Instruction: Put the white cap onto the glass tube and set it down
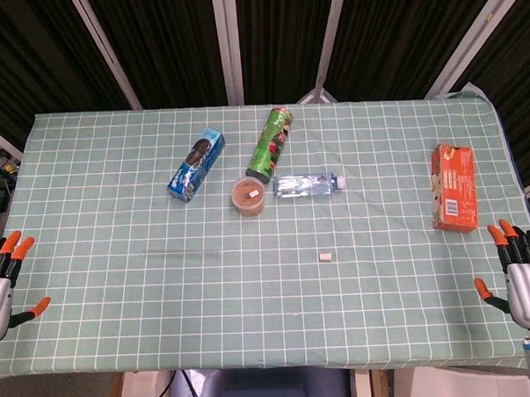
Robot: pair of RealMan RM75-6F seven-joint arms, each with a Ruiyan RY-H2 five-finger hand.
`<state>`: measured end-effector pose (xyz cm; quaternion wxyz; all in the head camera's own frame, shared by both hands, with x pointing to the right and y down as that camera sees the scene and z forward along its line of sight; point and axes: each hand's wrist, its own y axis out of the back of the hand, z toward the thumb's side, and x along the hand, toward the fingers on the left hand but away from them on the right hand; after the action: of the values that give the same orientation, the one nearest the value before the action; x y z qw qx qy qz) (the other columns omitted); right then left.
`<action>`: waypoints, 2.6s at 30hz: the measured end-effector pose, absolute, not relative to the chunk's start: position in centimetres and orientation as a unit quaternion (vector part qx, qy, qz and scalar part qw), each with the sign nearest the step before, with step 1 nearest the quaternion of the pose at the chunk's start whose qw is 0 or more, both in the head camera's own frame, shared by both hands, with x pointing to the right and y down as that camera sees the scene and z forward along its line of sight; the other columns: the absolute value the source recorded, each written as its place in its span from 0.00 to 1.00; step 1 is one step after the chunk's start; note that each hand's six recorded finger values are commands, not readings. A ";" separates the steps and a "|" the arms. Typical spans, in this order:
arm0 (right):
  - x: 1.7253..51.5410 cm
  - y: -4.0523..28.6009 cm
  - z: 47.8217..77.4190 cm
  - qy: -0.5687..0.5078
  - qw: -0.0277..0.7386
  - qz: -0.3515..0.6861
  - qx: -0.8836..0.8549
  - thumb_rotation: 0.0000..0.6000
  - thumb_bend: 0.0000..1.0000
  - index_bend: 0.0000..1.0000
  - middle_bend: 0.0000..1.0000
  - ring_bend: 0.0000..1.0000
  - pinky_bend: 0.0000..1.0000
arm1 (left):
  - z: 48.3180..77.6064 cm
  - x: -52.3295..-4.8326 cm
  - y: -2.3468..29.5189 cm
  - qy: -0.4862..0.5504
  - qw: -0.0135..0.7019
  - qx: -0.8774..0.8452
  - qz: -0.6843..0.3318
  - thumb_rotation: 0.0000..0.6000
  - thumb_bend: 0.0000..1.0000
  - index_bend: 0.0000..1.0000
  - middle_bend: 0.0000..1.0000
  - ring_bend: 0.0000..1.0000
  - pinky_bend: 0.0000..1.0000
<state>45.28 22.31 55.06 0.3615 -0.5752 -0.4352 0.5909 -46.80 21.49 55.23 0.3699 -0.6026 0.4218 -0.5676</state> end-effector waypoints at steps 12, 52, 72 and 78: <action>43.9 21.9 55.8 -0.424 0.359 0.583 -0.593 1.00 0.34 0.00 0.00 0.00 0.00 | 55.4 -47.3 21.4 0.418 0.363 -0.600 -0.577 1.00 0.18 0.02 0.00 0.00 0.00; 42.0 21.8 56.4 -0.424 0.360 0.546 -0.627 1.00 0.34 0.00 0.00 0.00 0.00 | 68.1 -28.7 14.2 0.288 0.343 -0.646 -0.619 1.00 0.39 0.42 0.36 0.01 0.00; 41.7 21.6 56.5 -0.427 0.356 0.536 -0.635 1.00 0.34 0.00 0.00 0.00 0.00 | 70.6 -26.5 14.4 0.265 0.338 -0.637 -0.640 1.00 0.40 0.45 0.37 0.02 0.00; 41.6 21.6 56.4 -0.430 0.357 0.533 -0.636 1.00 0.34 0.00 0.00 0.00 0.00 | 71.4 -26.0 14.4 0.266 0.329 -0.637 -0.644 1.00 0.42 0.46 0.37 0.02 0.00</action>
<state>41.60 21.58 56.44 0.3566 -0.6358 -0.4295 0.5330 -26.00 14.38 71.36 0.3293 -0.6373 0.2656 -0.6441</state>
